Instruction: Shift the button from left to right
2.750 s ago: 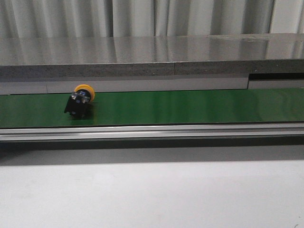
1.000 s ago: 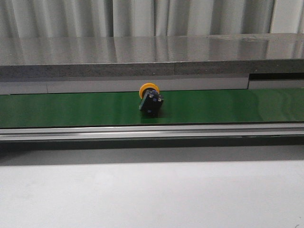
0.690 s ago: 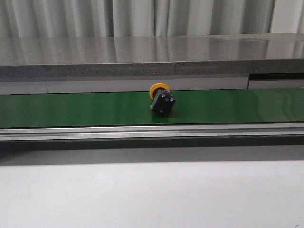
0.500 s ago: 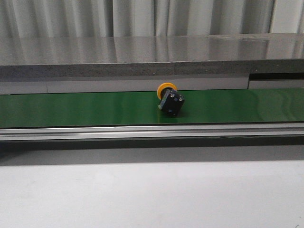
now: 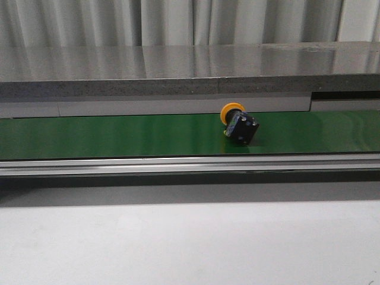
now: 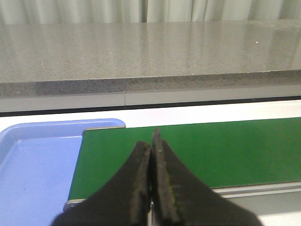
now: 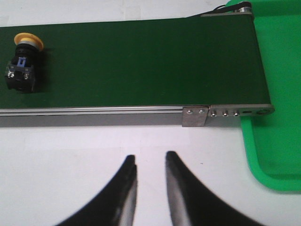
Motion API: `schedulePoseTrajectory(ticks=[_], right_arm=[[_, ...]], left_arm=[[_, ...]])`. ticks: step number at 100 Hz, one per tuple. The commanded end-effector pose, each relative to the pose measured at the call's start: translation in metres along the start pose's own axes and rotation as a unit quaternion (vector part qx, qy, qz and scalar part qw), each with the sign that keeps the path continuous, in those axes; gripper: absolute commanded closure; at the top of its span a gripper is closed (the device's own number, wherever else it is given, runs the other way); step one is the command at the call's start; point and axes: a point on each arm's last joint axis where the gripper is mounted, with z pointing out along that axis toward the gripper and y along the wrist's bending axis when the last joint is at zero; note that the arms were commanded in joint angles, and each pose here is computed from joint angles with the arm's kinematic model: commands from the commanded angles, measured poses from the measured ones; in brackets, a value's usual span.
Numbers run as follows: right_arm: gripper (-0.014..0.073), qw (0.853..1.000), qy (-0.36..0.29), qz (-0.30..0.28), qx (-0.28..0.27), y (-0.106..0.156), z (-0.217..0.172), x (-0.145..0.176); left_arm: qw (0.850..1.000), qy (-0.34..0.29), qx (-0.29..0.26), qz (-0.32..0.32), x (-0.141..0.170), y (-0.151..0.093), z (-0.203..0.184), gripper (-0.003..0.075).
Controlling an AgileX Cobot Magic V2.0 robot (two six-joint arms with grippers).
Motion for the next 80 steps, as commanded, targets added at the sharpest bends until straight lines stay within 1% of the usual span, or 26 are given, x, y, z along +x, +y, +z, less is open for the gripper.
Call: schedulePoseTrajectory(ticks=[1,10,17,29,46,60,80], right_arm=[[0.0167,0.999,-0.050,0.003,-0.007,0.002,-0.007,-0.015],[0.0016,0.998,-0.059,0.003,-0.007,0.002,-0.007,-0.017],[-0.0039,0.998,-0.062,0.009,-0.013,0.003,-0.007,-0.017],[-0.0040,0.997,-0.069,0.024,-0.027,0.005,-0.007,-0.019],[-0.0040,0.998,-0.049,0.034,-0.037,0.008,0.007,-0.031],[-0.0040,0.998,-0.023,0.026,-0.055,0.013,0.028,-0.047],[-0.0040,0.996,0.011,0.021,-0.084,0.019,0.069,-0.063]], left_arm=[[0.998,-0.057,0.001,-0.004,-0.018,0.000,-0.002,0.0740],[0.998,-0.057,0.001,-0.004,-0.018,0.000,-0.002,0.0740],[0.998,-0.057,0.001,-0.004,-0.018,0.000,-0.002,0.0740],[0.998,-0.057,0.001,-0.004,-0.018,0.000,-0.002,0.0740],[0.998,-0.057,0.001,-0.004,-0.018,0.000,-0.002,0.0740],[0.998,-0.057,0.001,-0.004,-0.018,0.000,-0.002,0.0740],[0.998,-0.057,0.001,-0.004,-0.018,0.000,-0.002,0.0740]])
